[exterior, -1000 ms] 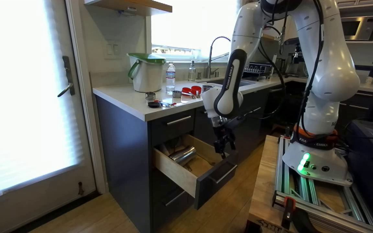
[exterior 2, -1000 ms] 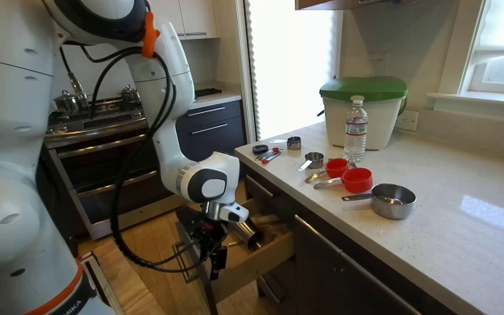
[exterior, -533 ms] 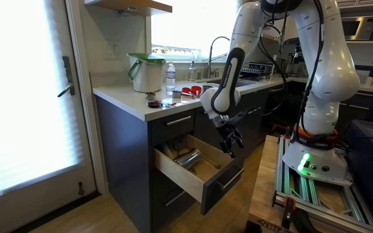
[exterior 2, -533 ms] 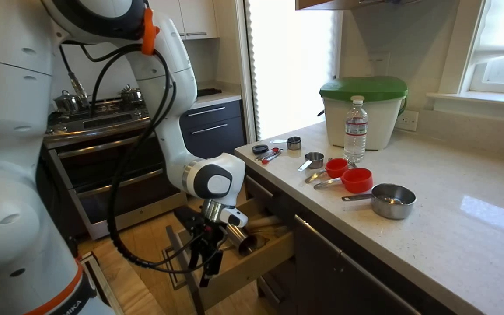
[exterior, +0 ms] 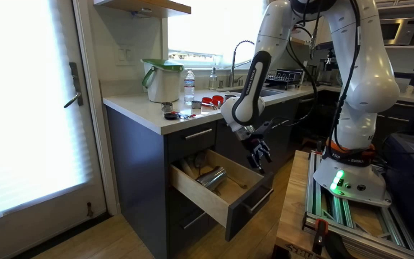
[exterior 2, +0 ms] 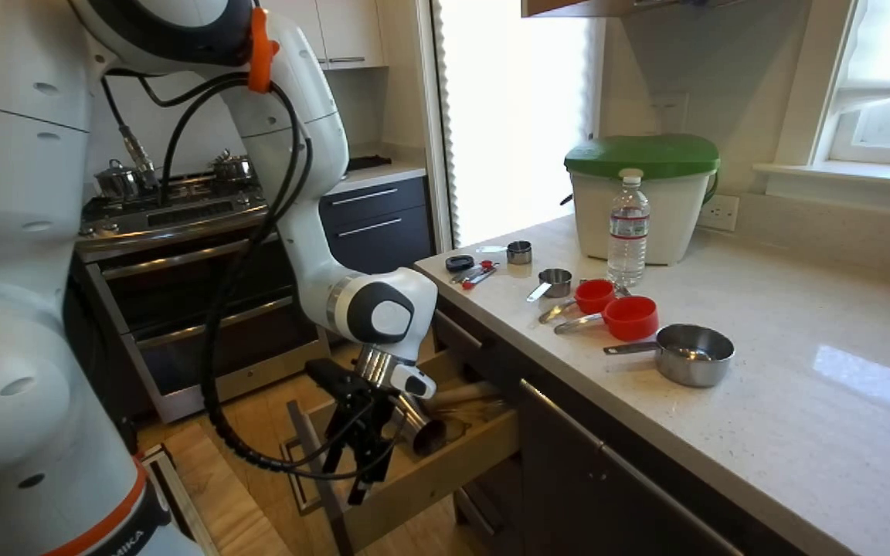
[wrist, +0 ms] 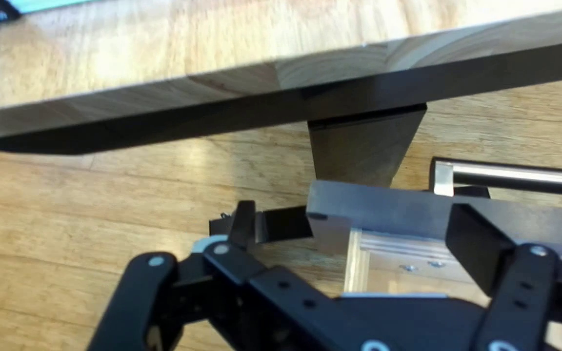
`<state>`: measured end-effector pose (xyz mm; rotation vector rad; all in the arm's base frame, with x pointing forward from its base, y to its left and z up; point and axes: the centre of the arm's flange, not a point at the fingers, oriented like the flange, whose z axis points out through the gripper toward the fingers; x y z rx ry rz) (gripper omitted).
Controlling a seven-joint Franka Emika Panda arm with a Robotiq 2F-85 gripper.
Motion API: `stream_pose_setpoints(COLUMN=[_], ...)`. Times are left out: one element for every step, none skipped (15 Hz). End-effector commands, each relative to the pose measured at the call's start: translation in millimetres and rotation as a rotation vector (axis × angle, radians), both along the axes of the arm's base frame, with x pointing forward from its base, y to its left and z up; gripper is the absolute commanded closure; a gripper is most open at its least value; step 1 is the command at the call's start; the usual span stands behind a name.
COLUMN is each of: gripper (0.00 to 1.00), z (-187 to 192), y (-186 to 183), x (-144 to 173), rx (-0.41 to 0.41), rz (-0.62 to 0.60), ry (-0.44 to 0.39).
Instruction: Open the second far left drawer from the top fully
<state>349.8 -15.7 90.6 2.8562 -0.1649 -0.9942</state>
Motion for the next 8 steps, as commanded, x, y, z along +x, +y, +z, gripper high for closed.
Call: stream_pose_setpoints(gripper=[0.00, 0.00, 0.00, 0.00, 0.00, 0.00, 0.00, 0.00], z=[58, 75, 90, 107, 124, 139, 157, 172], y=[8, 8, 9, 8, 6, 4, 0, -2], x=[10, 13, 18, 21, 23, 24, 24, 23], rx=[0.075, 0.093, 0.110, 0.131, 0.155, 0.183, 0.218, 0.256], rz=[0.077, 0.099, 0.121, 0.144, 0.168, 0.192, 0.213, 0.234], ry=[-0.167, -0.207, -0.248, -0.286, -0.323, -0.358, -0.390, -0.420])
